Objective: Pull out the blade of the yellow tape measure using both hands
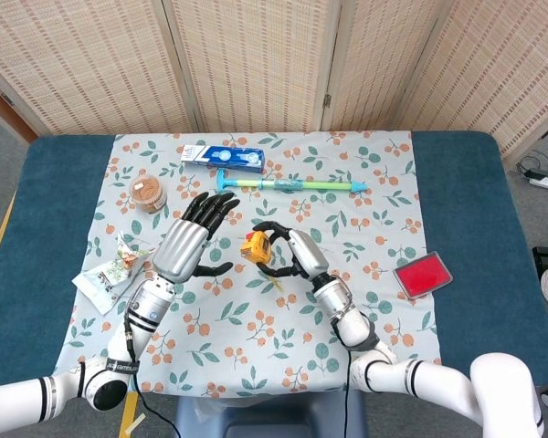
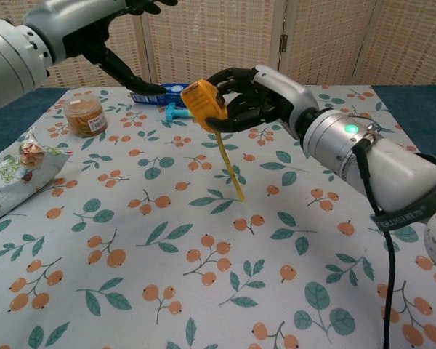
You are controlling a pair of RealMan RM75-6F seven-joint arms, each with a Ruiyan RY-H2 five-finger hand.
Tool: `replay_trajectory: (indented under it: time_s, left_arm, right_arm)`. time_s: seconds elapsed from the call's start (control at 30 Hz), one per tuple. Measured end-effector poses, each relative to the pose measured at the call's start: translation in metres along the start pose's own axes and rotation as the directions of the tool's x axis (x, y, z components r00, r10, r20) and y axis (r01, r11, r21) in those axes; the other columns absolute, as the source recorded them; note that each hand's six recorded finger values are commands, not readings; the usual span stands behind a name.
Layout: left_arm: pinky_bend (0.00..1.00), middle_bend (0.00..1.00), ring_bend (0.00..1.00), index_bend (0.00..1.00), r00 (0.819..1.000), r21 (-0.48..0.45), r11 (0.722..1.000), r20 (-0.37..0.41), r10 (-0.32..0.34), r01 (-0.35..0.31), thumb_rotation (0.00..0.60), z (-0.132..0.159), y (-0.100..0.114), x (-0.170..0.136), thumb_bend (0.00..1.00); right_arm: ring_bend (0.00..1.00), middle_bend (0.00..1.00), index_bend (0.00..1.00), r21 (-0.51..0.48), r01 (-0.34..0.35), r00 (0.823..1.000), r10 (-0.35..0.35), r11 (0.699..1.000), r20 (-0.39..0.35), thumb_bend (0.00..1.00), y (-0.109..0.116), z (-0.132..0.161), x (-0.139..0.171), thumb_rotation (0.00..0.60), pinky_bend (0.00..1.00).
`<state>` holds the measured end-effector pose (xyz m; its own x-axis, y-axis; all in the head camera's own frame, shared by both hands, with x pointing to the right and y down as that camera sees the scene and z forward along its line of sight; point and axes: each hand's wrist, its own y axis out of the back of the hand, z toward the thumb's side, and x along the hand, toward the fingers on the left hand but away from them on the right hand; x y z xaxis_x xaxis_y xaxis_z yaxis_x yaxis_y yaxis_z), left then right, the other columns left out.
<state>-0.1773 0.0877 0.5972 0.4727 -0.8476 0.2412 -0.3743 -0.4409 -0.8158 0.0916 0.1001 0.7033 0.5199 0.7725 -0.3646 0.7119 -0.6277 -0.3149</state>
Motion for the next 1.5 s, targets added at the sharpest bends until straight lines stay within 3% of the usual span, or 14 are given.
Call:
replay_trajectory:
  time_s: [1.07, 1.17, 1.37, 1.5]
  left_arm:
    - [0.00, 0.10, 0.10, 0.10, 1.000, -0.011, 1.000, -0.028, 0.002, -0.003, 0.600, 0.000, -0.021, 0.018, 0.25]
    - [0.00, 0.10, 0.10, 0.11, 0.999, -0.011, 1.000, -0.033, 0.005, -0.006, 0.600, -0.001, -0.021, 0.019, 0.29]
    - [0.00, 0.10, 0.10, 0.13, 0.999, -0.023, 1.000, -0.035, 0.003, -0.004, 0.600, -0.002, -0.022, 0.019, 0.47]
    - [0.00, 0.10, 0.11, 0.15, 0.999, -0.030, 1.000, -0.034, 0.004, -0.005, 0.600, -0.001, -0.023, 0.019, 0.52]
  right_arm:
    - [0.42, 0.48, 0.51, -0.004, 0.018, 1.000, -0.018, 1.000, -0.005, 0.49, -0.012, 0.006, -0.007, 0.600, 0.29]
    - [0.42, 0.48, 0.51, -0.001, 0.018, 1.000, -0.018, 1.000, -0.004, 0.49, -0.011, 0.006, -0.007, 0.600, 0.29]
    - [0.42, 0.48, 0.51, -0.004, 0.020, 1.000, -0.020, 1.000, -0.006, 0.49, -0.010, 0.006, -0.006, 0.600, 0.29]
    - [0.42, 0.48, 0.51, 0.000, 0.020, 1.000, -0.020, 1.000, -0.003, 0.49, -0.010, 0.006, -0.006, 0.600, 0.29]
